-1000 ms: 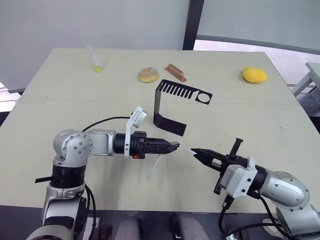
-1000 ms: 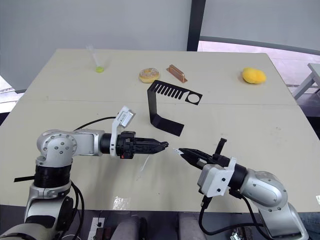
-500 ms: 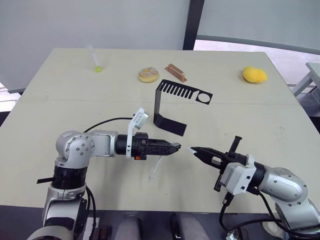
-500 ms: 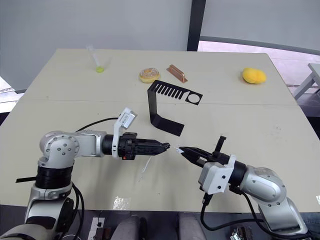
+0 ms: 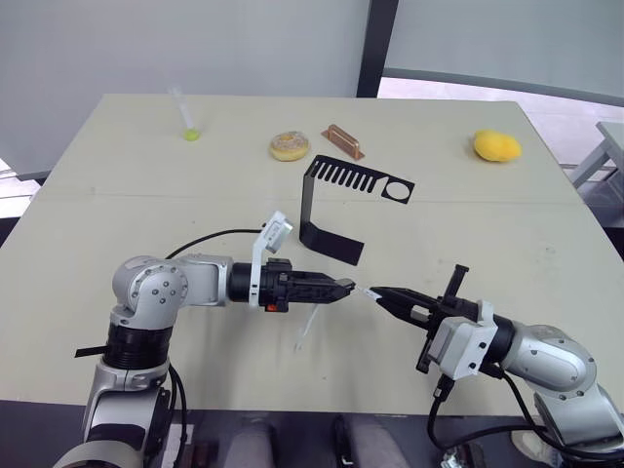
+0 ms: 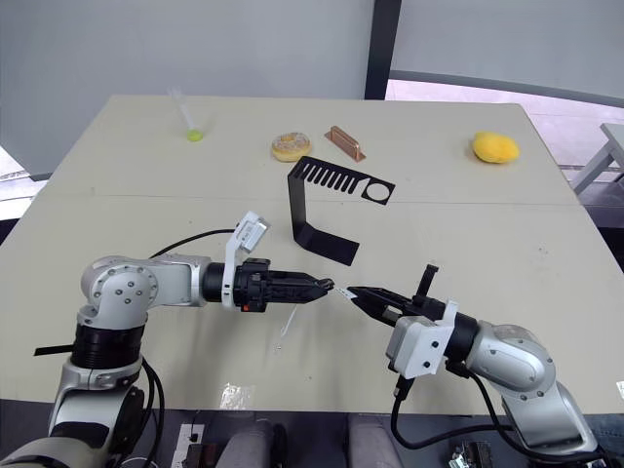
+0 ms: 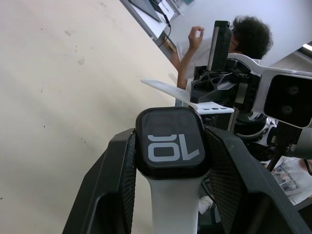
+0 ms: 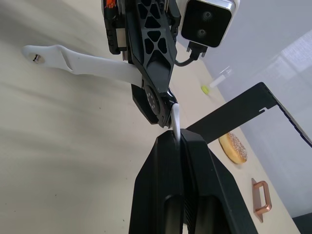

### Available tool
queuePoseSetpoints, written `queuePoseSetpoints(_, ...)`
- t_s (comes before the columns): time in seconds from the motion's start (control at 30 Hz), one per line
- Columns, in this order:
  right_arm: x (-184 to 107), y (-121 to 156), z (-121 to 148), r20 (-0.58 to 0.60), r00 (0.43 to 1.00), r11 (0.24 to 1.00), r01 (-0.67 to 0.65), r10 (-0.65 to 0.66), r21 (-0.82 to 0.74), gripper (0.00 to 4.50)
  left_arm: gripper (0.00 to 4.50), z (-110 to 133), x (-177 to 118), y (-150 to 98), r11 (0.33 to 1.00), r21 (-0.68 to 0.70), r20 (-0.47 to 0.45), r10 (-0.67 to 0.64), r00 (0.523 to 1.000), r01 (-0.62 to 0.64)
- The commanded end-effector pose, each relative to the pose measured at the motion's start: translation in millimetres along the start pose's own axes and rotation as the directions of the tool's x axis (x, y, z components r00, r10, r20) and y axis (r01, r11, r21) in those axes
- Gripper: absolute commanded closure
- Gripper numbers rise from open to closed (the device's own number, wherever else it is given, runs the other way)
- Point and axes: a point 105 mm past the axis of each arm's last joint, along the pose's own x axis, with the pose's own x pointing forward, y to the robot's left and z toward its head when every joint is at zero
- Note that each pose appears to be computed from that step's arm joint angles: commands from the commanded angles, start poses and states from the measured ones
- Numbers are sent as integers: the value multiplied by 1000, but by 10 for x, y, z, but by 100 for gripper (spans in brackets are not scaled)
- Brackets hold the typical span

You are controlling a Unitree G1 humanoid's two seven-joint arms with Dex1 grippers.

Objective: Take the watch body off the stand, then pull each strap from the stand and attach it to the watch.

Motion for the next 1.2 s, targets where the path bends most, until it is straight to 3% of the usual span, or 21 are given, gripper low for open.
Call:
queuePoseSetpoints(0.03, 10, -25, 66, 31, 1000, 1000, 3, -2, -18, 450, 292, 29, 22, -73, 999, 47, 8, -17, 1000, 16)
queuePoseSetpoints(1.2, 46, 2, 49, 29, 1000, 1000, -8, 9, -7, 450, 292, -34, 76, -80, 997, 75, -32, -16, 999, 18)
